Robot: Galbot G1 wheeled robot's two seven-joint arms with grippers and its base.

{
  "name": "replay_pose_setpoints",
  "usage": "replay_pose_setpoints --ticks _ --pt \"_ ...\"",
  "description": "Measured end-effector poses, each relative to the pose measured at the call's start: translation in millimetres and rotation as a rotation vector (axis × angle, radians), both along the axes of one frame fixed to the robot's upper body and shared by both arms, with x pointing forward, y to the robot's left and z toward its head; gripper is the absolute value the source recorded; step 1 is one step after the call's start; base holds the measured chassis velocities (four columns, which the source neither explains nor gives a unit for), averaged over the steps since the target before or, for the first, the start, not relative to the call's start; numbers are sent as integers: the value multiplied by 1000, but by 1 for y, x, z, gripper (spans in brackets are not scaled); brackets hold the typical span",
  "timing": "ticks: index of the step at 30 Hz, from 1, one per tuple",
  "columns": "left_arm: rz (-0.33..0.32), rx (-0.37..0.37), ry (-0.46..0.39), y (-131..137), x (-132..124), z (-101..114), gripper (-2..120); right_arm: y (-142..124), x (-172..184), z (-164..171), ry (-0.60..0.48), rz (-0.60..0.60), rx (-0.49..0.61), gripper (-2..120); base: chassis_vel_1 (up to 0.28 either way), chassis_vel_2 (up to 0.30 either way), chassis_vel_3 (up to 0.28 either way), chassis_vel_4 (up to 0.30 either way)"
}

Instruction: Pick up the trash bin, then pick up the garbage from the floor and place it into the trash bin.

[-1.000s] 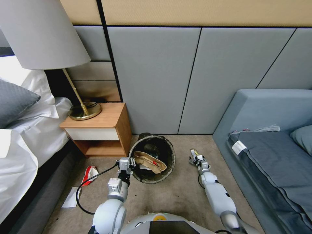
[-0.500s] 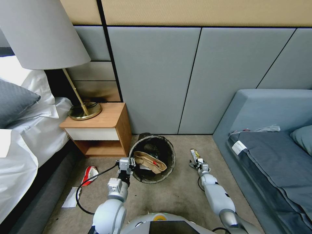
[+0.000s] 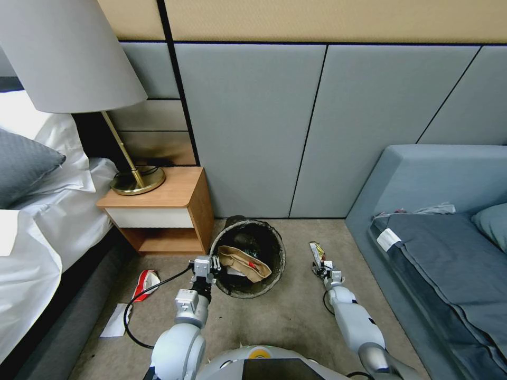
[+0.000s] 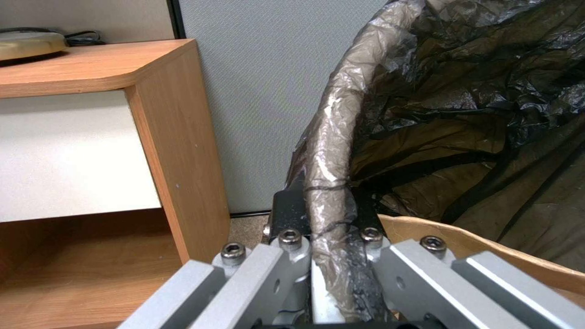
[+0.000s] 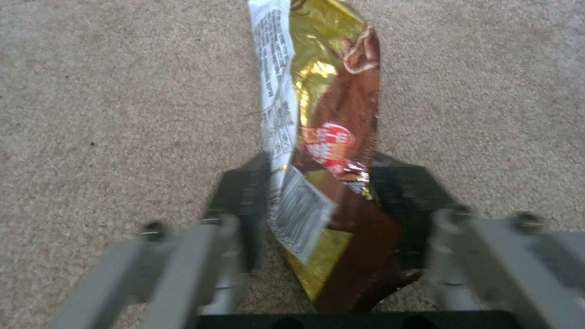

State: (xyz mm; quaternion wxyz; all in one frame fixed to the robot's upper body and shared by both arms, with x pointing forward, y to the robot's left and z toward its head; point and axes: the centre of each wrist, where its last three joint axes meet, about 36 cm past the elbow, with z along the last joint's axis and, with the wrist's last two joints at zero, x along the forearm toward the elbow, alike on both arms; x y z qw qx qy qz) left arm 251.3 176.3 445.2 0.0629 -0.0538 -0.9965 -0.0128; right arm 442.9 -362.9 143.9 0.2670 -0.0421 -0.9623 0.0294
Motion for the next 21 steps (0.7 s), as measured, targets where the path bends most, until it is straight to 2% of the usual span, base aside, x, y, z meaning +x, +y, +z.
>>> replay_pose_setpoints --ticks 2,4,6,8,11,21 --pt "0 0 0 0 0 0 0 0 0 0 -1 0 0 30 0 0 0 0" --pt "1 0 0 0 0 0 0 0 1 1 -6 1 0 18 0 0 0 0" --pt "1 0 0 0 0 0 0 0 1 1 -7 1 0 17 0 0 0 0" --pt "0 0 -1 0 0 0 0 0 2 1 -11 2 -1 4 0 0 0 0" --pt "0 -1 -1 0 0 0 0 0 1 1 -14 3 -1 0 0 0 0 0" --pt "-1 -1 -2 0 0 0 0 3 -1 2 -47 11 -7 0 0 0 0 0"
